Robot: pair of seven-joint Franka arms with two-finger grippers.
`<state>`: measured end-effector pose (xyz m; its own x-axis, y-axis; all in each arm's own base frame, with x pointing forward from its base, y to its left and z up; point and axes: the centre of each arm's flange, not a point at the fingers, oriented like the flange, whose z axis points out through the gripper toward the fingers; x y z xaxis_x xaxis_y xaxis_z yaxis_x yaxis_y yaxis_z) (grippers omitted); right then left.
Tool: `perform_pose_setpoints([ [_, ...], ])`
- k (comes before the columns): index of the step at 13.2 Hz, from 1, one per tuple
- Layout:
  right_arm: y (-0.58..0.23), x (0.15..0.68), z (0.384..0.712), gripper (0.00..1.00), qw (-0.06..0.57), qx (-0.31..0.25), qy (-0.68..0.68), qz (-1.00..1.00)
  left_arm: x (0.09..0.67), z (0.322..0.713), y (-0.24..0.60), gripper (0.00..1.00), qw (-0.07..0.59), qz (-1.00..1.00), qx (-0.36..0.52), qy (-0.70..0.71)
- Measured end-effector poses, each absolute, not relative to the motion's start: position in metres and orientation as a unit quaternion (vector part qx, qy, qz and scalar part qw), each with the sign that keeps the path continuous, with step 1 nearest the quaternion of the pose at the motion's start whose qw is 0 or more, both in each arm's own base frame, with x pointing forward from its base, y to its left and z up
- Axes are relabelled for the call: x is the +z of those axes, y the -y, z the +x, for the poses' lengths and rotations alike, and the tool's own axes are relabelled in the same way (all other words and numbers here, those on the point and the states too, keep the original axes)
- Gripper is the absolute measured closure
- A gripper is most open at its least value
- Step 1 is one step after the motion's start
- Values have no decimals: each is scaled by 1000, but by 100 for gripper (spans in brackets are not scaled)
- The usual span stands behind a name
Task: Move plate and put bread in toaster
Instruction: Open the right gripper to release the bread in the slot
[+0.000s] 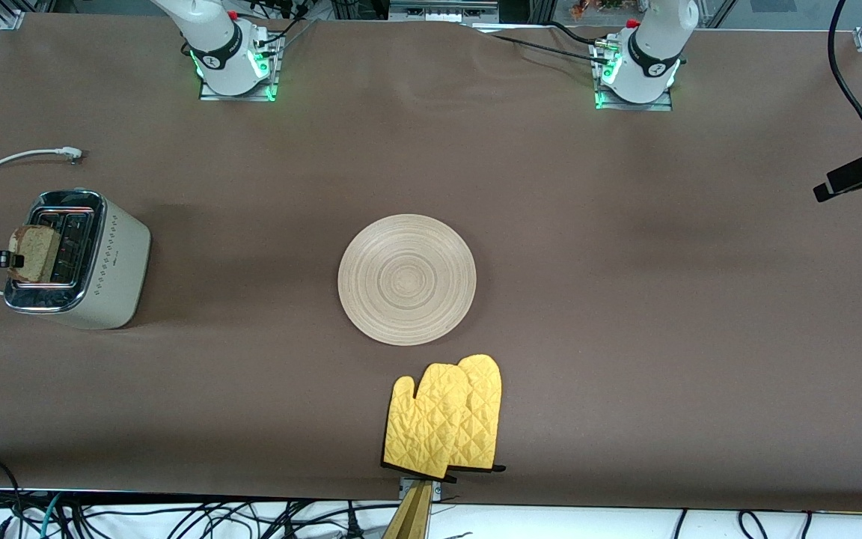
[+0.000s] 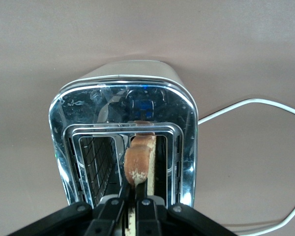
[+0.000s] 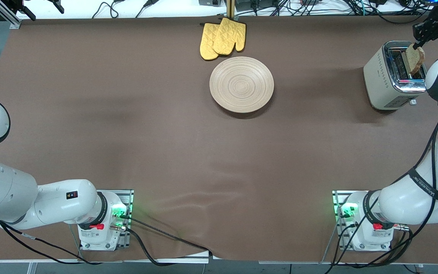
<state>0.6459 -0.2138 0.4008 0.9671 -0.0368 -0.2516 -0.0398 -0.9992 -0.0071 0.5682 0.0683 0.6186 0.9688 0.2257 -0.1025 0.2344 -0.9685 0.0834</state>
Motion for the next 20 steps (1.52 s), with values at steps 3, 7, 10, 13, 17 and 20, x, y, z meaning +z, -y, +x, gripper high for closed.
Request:
perform_pose_setpoints([
  [3, 213, 401, 647, 66, 9, 121, -20, -992, 619, 568, -68, 0, 47, 991, -46, -116],
  [7, 215, 406, 648, 24, 9, 115, -21, -993, 619, 568, -68, 0, 47, 991, -46, -116],
  [10, 213, 423, 642, 0, 20, 123, -14, -992, 619, 568, -68, 0, 47, 991, -46, -116],
  [13, 189, 464, 635, 0, 38, 131, 6, -991, 619, 568, -68, 0, 47, 991, -46, -116],
  [17, 106, 533, 637, 0, 43, 135, 73, -987, 619, 568, -68, 0, 47, 991, -46, -116],
  [20, 53, 553, 640, 0, 37, 135, 114, -984, 619, 568, -68, 0, 47, 991, -46, -116],
])
